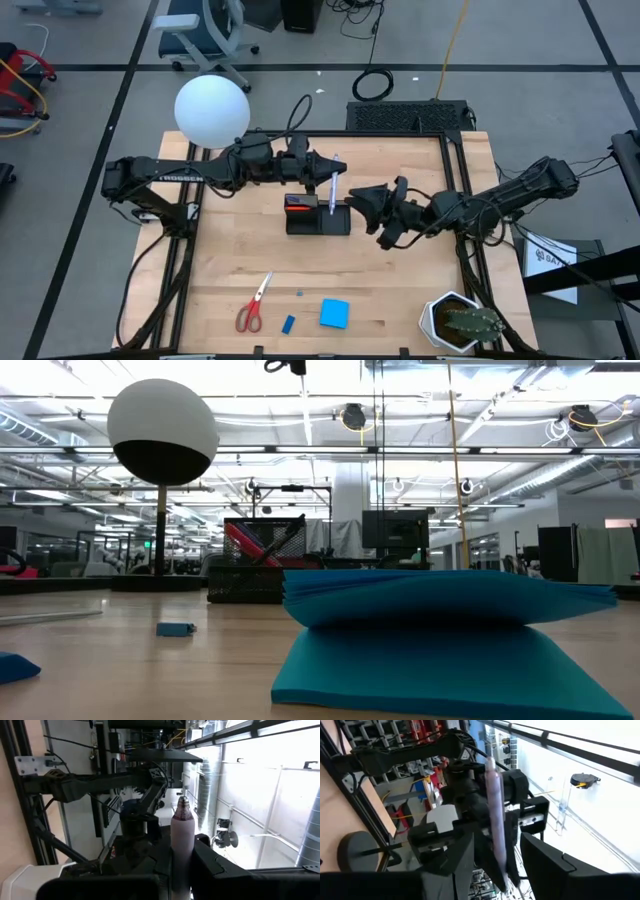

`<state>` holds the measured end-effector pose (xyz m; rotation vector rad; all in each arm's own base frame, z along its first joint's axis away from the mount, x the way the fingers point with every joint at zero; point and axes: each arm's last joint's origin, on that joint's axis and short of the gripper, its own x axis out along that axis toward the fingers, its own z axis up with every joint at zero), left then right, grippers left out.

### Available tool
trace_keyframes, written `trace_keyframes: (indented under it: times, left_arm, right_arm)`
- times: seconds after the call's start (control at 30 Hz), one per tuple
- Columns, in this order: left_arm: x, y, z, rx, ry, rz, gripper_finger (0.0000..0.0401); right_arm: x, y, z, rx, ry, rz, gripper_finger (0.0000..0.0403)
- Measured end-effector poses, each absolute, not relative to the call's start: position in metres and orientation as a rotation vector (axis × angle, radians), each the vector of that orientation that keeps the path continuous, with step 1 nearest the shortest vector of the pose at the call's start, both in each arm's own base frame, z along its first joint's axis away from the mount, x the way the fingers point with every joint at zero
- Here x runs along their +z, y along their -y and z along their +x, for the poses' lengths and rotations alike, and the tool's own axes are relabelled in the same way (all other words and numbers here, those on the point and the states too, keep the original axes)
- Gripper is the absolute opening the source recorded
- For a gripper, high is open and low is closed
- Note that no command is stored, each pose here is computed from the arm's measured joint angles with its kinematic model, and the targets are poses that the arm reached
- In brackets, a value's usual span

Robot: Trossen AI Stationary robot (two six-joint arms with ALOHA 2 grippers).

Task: Pick and place office supplies into organizer
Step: Put the purple pen into the desk organizer

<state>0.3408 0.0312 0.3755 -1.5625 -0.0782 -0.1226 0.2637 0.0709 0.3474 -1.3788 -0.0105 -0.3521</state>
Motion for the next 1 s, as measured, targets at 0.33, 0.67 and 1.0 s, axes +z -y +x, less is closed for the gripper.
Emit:
trace_keyframes:
  times: [0.33,0.67,1.0]
  left_arm:
    - [0.355,-0.02,0.358,-0.09,0.027,-1.582,0.0034]
    - [0.339,-0.014,0.388,-0.16,0.058,-1.644,0.0034]
    - [0.358,-0.025,0.388,-0.181,0.078,-1.545,0.0034]
  right_arm:
    - [0.345,-0.075,0.266,-0.339,0.028,-1.361,0.0151]
    - [0.346,-0.078,0.265,-0.319,0.044,-1.353,0.015]
    - [0.351,-0.092,0.254,-0.377,0.02,-1.299,0.0144]
